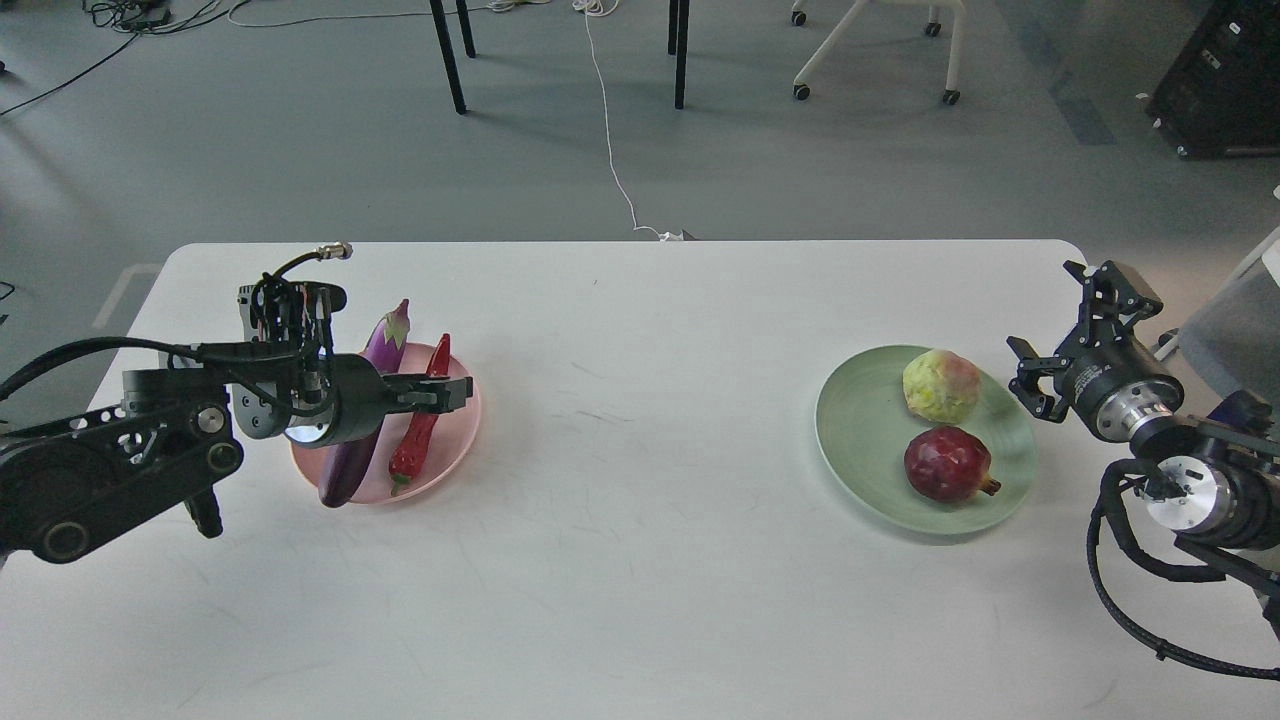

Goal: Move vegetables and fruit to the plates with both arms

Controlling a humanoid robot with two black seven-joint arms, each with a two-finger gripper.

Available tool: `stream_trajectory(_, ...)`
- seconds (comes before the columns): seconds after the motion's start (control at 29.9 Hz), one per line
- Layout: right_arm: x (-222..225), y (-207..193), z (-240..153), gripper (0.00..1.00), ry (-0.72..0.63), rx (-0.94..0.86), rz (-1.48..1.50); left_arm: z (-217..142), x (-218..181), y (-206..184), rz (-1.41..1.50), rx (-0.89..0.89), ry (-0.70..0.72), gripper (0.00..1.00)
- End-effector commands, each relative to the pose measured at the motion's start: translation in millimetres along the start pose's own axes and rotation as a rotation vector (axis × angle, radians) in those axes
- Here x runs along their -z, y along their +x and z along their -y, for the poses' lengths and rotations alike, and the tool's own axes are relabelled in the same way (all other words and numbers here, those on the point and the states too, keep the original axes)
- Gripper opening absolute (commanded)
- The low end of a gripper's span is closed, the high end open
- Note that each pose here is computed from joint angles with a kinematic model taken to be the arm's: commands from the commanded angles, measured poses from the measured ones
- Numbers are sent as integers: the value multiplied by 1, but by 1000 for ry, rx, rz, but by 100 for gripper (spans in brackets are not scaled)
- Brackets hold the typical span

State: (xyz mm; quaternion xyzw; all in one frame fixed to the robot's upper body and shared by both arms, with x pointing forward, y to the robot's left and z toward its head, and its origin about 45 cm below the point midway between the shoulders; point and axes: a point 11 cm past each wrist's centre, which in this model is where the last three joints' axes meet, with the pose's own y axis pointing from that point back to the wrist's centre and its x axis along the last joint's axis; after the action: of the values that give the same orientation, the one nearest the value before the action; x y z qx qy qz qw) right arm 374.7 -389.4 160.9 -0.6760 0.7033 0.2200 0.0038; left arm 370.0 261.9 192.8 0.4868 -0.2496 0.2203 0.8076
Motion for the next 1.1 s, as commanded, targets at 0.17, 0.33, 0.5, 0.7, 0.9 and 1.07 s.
stream_trajectory(0.17,45,-29,17,99,97,71,-17,-13,-67,68,-596,-266,-516,100)
stream_trajectory(0.33,53,-51,21,99,111,133,-1,-12,-51,73,-884,-442,-585,100)
stream_trajectory(0.5,43,-62,12,99,74,257,47,-10,-13,55,-1123,-525,-565,100)
stream_trajectory(0.7,17,-55,-3,99,-1,356,-11,-10,25,30,-1314,-539,-587,100)
stream_trajectory(0.9,9,-55,-4,99,-7,363,-46,-3,29,10,-1355,-519,-570,100)
stream_trajectory(1.07,25,-60,-1,99,43,370,-17,0,26,7,-1364,-512,-575,100)
